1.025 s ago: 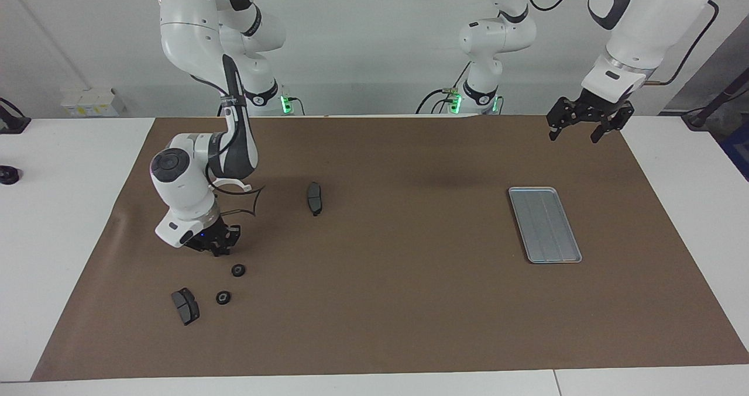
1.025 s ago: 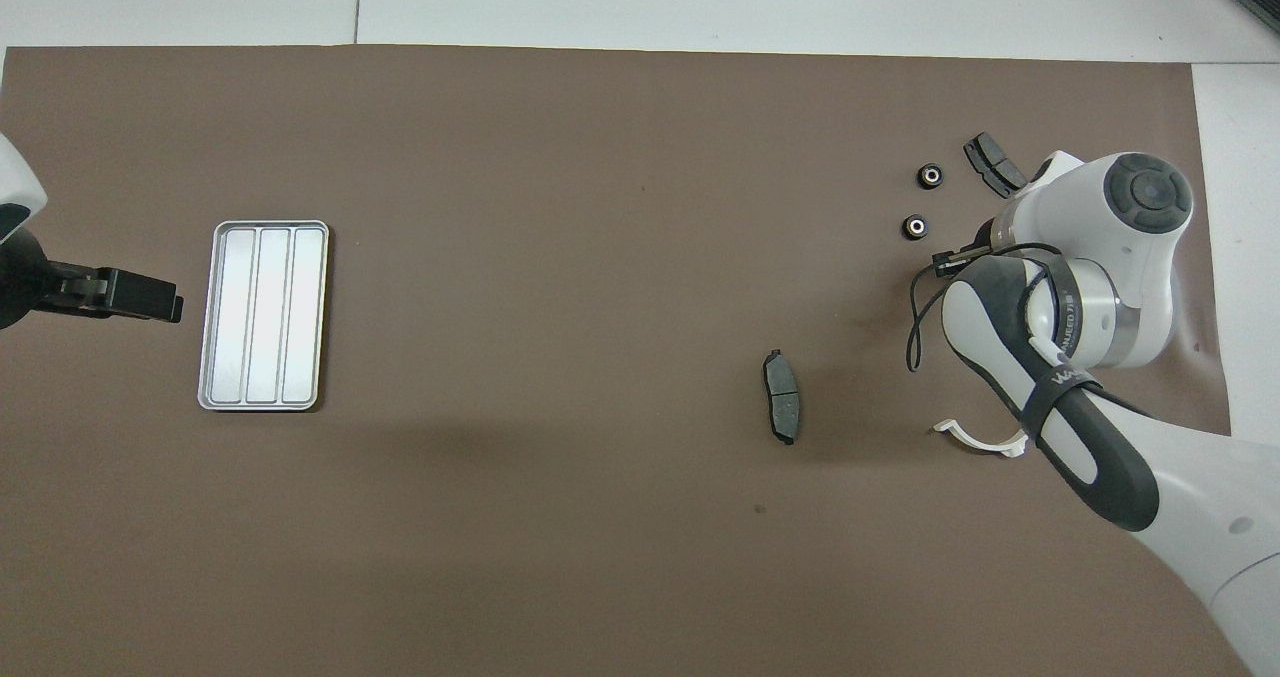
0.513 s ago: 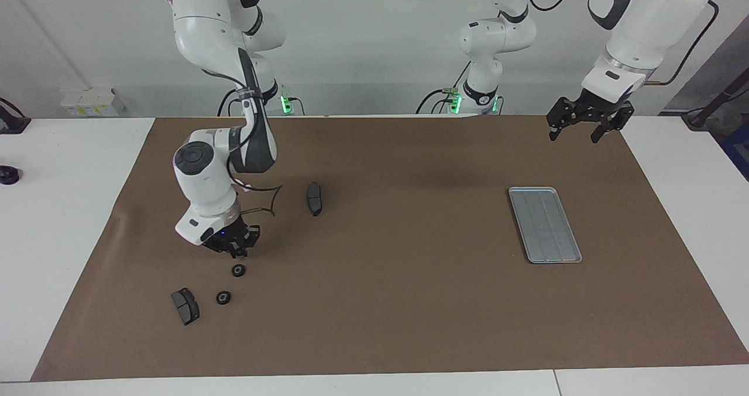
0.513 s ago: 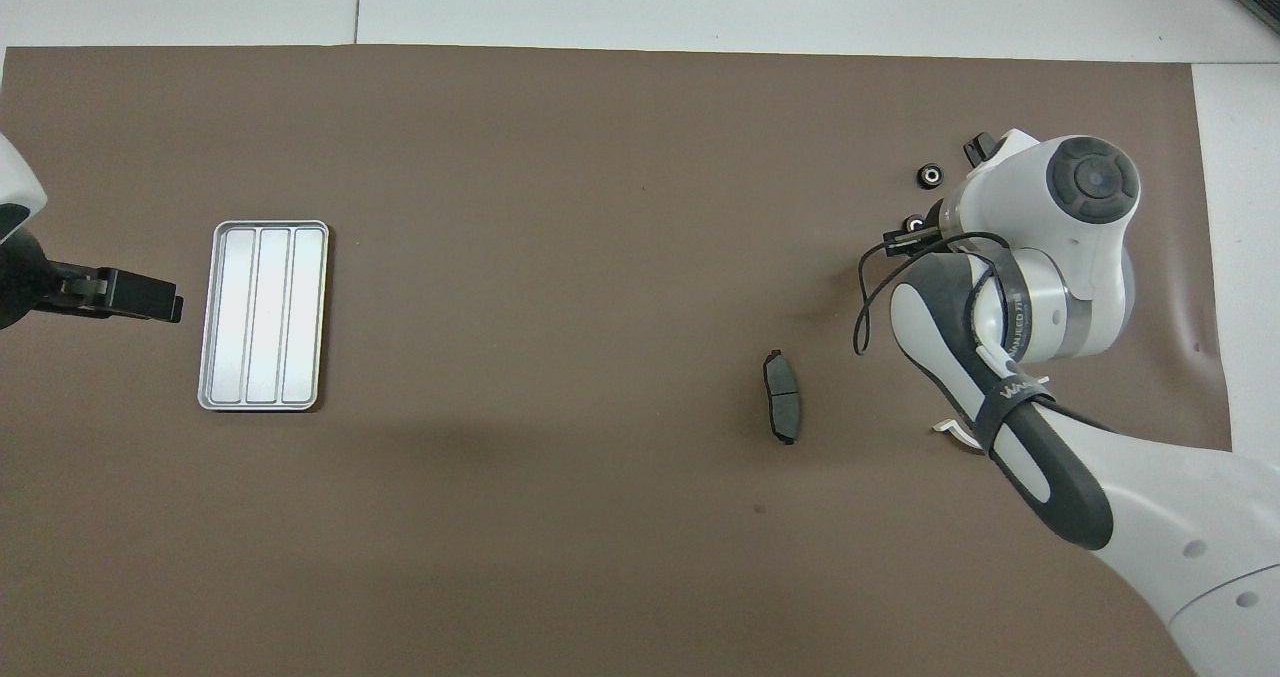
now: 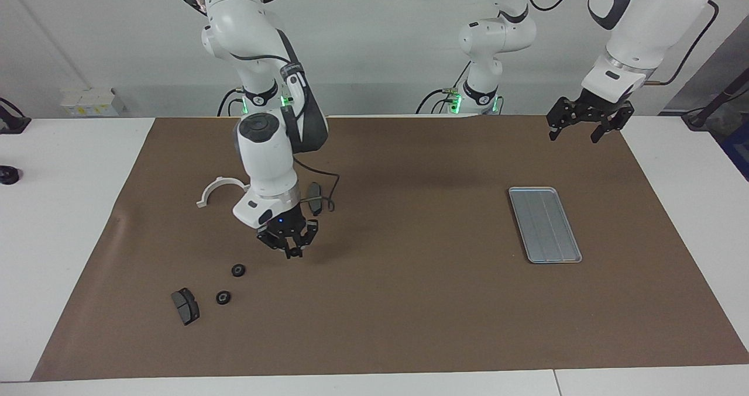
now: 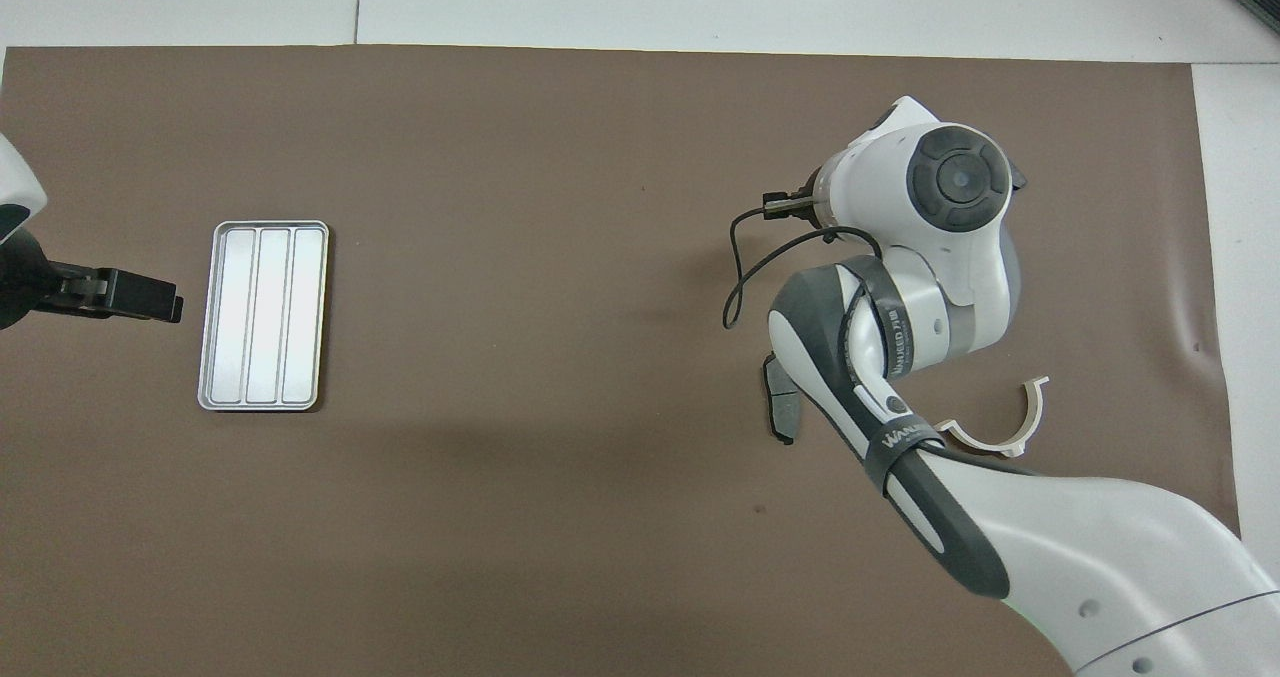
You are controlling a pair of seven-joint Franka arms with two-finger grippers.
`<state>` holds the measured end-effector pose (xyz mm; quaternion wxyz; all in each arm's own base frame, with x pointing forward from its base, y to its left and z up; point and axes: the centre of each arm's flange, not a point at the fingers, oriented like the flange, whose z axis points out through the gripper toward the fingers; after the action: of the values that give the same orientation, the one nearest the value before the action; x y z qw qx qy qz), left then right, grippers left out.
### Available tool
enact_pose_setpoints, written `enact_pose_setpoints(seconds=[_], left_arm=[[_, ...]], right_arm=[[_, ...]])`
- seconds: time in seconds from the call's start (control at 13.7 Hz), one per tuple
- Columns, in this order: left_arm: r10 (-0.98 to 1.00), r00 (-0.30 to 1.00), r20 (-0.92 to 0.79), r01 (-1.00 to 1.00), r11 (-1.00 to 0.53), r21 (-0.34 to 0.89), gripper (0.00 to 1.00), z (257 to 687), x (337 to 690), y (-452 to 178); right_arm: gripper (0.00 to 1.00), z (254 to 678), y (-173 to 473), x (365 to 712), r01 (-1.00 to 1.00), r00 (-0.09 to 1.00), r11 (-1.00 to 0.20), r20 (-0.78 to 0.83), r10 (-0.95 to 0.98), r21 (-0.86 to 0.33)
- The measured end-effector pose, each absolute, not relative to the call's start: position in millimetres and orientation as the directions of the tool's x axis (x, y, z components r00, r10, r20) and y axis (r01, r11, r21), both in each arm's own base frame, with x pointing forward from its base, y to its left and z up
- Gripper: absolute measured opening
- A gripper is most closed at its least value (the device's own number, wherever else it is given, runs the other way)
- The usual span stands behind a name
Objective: Pick bearing gear from pile to tray
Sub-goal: 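Carry the gear to mid-table with the right gripper and release it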
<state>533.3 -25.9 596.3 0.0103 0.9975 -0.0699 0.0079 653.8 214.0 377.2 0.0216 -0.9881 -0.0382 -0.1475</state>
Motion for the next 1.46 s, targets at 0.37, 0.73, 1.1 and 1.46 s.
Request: enact_pose_setpoints(seconds=[0.37,0.73,1.1,1.46], left_arm=[[-0.139,0.990,0.017,-0.140,-0.990,0.019,1.00,596.3,533.3,-25.9],[-0.139,0.990,0.017,-0.140,-0.990,0.019,1.00,596.3,533.3,-25.9],[-0.136,0.991,0.015,-0.136,-0.991,0.020,1.00,595.9,533.1,-25.2],[-0.069,0.990,0.119,-0.072,-0.997,0.018,1.00,548.1,543.6,-47.0]], right_arm=[[0.24,354.7,336.6,636.0,0.055,0.937,-0.992,0.349,0.010,-0.117],[0.24,343.5,431.6,585.8,0.065,0.937,-0.982,0.350,-0.002,-0.179],[0.69,309.9,460.9,564.9,0.017,0.947,-0.980,0.318,-0.047,-0.196],[0.88,314.3,420.0,597.2,-0.028,0.941,-0.986,0.327,-0.082,-0.165]])
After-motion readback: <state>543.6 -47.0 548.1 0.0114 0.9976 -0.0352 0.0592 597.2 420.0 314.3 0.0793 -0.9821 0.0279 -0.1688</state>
